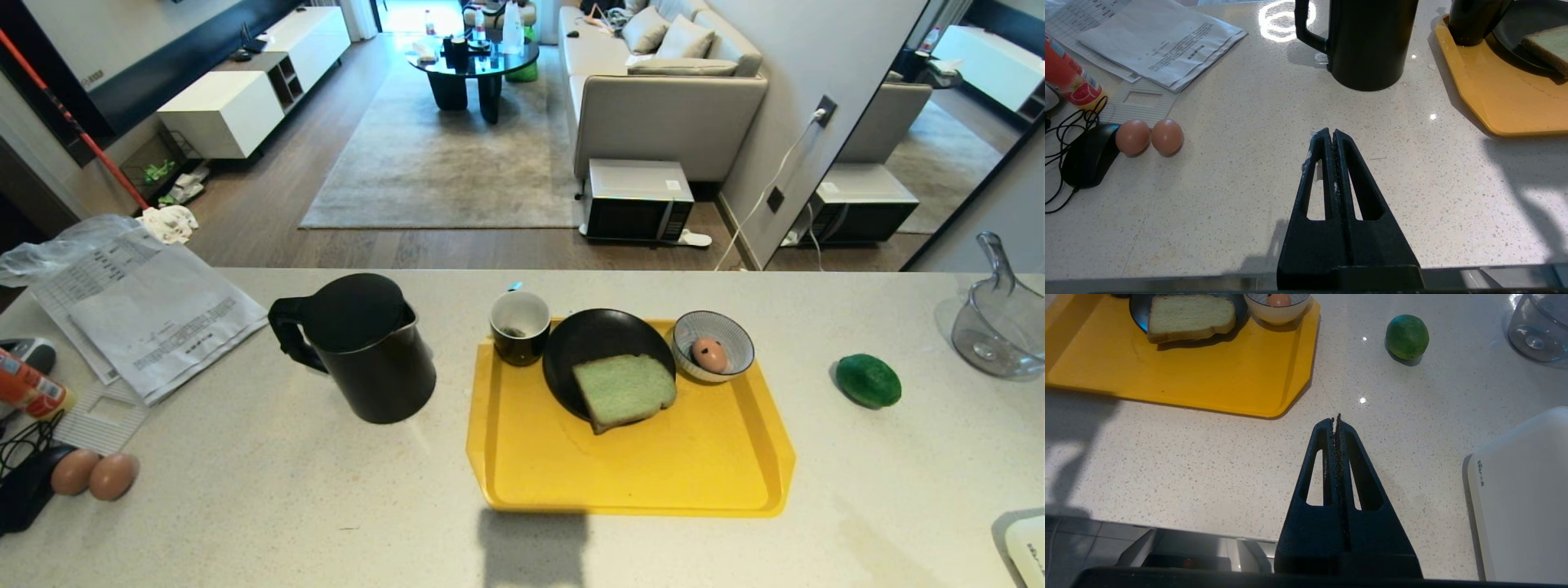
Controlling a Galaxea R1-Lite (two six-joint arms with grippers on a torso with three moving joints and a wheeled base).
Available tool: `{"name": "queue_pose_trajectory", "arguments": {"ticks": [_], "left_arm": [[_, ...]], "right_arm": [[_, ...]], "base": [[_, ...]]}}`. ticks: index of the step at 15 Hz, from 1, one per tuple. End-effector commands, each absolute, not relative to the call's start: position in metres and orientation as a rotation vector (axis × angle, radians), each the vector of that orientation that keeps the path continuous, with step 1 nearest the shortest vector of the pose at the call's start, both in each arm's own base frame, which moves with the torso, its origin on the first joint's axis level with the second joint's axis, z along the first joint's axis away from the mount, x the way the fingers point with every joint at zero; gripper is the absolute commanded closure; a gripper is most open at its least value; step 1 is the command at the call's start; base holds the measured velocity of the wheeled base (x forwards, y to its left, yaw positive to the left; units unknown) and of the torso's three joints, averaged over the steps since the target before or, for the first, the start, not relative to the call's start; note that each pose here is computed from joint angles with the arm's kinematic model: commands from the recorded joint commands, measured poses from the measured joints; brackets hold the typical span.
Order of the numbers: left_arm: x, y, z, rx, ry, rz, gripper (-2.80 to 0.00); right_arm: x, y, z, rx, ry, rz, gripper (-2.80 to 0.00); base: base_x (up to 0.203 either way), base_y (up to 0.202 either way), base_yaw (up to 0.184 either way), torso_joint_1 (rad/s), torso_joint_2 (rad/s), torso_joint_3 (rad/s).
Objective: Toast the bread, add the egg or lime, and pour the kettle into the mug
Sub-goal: Pick up the kettle
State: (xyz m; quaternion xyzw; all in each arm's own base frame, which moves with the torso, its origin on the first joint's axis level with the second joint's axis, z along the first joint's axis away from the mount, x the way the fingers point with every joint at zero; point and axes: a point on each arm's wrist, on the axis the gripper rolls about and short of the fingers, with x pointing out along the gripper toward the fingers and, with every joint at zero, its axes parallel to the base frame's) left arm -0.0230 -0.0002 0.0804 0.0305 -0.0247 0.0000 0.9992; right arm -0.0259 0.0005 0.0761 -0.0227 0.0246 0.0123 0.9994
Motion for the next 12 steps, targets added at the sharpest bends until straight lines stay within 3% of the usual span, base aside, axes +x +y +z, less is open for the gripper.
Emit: {"name": "queue_pose_trajectory", "arguments": {"ticks": [1,6,12], "left_arm": [[-0.022,0.000,0.076,0.061,-0.035,0.000,0.00],[-0.022,-0.001,0.076,0.098,-0.035,-0.016,0.00],[-0.025,0.000,0.087,-0.020,-0.084,0.027,0.00]], "right_arm": [[-0.026,0.000,0.076,-0.044,0.052,0.026,0.00],[-0.026,0.000,0.076,-0.044,0.052,0.026,0.00],[-0.026,0.000,0.076,-0.044,0.052,0.026,0.00]], "base": [[0.000,0.000,0.000,0.000,0.00,0.000],[0.000,0.000,0.000,0.000,0.00,0.000],[0.000,0.000,0.000,0.000,0.00,0.000]]}}
